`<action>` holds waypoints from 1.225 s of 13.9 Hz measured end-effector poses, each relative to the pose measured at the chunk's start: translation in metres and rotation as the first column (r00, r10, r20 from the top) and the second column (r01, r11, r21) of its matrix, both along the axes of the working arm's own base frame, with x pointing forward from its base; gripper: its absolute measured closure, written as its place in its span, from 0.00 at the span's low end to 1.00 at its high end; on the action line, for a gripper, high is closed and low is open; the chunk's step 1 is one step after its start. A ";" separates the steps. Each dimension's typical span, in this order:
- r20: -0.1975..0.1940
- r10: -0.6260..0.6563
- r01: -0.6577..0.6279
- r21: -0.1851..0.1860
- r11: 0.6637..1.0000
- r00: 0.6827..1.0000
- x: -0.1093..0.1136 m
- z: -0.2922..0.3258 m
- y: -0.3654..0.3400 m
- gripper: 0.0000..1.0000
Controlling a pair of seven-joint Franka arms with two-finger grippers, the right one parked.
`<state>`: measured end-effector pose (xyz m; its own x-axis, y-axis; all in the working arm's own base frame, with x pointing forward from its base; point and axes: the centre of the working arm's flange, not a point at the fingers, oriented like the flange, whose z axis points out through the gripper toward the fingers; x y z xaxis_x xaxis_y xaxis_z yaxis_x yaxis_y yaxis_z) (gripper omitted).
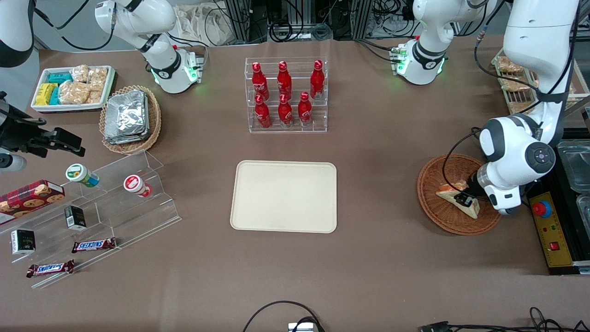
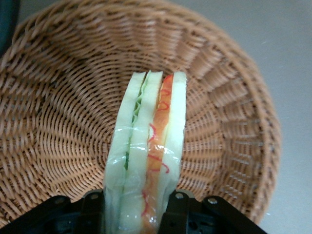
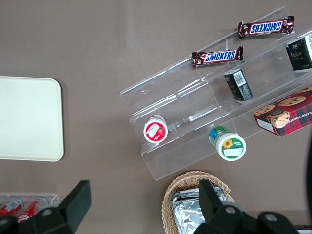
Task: Place sandwich from basket to tray
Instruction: 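Lower the left gripper and close it on the sandwich, then lift the sandwich out of the basket with the left gripper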
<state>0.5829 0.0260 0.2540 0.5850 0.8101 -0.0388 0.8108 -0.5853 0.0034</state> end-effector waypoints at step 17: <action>0.011 -0.694 0.694 -0.027 0.720 0.720 0.036 0.239 -0.183 0.79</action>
